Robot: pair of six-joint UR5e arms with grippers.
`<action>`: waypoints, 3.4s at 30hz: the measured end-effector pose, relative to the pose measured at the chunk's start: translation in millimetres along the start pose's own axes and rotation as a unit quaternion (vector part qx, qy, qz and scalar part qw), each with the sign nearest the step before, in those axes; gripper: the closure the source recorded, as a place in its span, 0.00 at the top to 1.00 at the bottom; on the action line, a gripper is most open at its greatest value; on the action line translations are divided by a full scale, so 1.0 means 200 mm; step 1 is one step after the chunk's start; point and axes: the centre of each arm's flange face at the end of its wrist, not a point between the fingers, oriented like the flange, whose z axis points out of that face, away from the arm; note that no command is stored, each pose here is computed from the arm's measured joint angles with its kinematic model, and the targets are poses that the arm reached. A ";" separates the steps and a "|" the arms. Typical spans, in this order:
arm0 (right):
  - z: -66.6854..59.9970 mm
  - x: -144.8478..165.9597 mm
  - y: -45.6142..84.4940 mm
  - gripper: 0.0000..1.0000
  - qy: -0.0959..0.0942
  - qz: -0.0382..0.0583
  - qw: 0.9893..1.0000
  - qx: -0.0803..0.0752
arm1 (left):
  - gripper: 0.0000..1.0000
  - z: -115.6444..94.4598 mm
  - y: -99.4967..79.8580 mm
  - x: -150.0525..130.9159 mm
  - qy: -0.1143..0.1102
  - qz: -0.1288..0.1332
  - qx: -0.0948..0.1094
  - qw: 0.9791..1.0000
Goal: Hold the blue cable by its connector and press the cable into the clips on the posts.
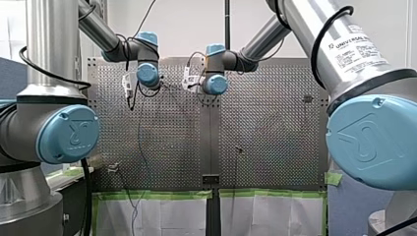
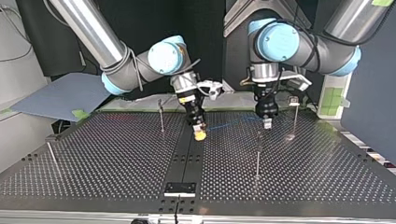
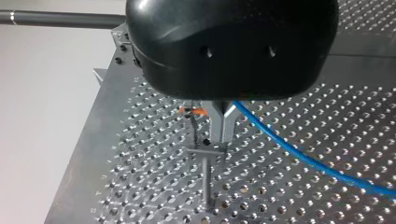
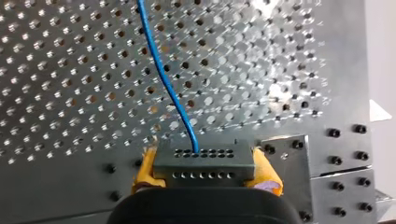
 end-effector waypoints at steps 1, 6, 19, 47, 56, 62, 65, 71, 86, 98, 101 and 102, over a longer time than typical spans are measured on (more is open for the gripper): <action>0.01 0.01 0.00 0.00 0.002 0.000 1.000 0.000 | 0.01 0.01 0.00 -0.01 0.000 -0.001 0.000 1.000; 0.03 0.05 -0.01 0.00 0.008 0.002 1.000 0.001 | 0.01 0.04 0.00 -0.02 0.000 -0.003 -0.001 1.000; 0.12 -0.05 -0.01 0.00 0.001 0.001 1.000 0.005 | 0.01 0.16 0.12 0.00 0.004 -0.005 -0.020 1.000; 0.22 -0.09 0.05 0.00 0.005 0.001 1.000 0.002 | 0.01 0.39 0.17 0.05 0.010 -0.033 -0.006 0.999; 0.28 -0.06 0.05 0.00 0.018 0.001 1.000 0.003 | 0.01 0.48 0.18 0.02 0.002 -0.045 0.006 0.999; 0.32 -0.03 0.05 0.00 0.028 0.002 1.000 0.002 | 0.01 0.54 0.19 -0.04 -0.010 -0.066 0.015 0.998; 0.35 -0.03 0.06 0.00 0.031 0.002 1.000 0.001 | 0.01 0.56 0.21 -0.05 -0.014 -0.075 0.017 0.997; 0.40 -0.06 0.10 0.00 0.033 0.002 0.999 -0.004 | 0.01 0.61 0.23 -0.03 -0.008 -0.085 0.027 0.996; 0.49 -0.06 0.24 0.00 0.044 0.003 0.999 -0.029 | 0.01 0.70 0.23 0.05 0.019 -0.098 0.037 0.994; 0.49 -0.06 0.25 0.00 0.044 0.003 0.999 -0.031 | 0.01 0.71 0.24 0.06 0.022 -0.090 0.029 0.995; 0.49 -0.06 0.25 0.00 0.044 0.003 0.999 -0.031 | 0.01 0.72 0.25 0.06 0.021 -0.090 0.029 0.995; 0.49 -0.06 0.25 0.00 0.044 0.003 0.999 -0.031 | 0.01 0.72 0.25 0.06 0.021 -0.090 0.028 0.995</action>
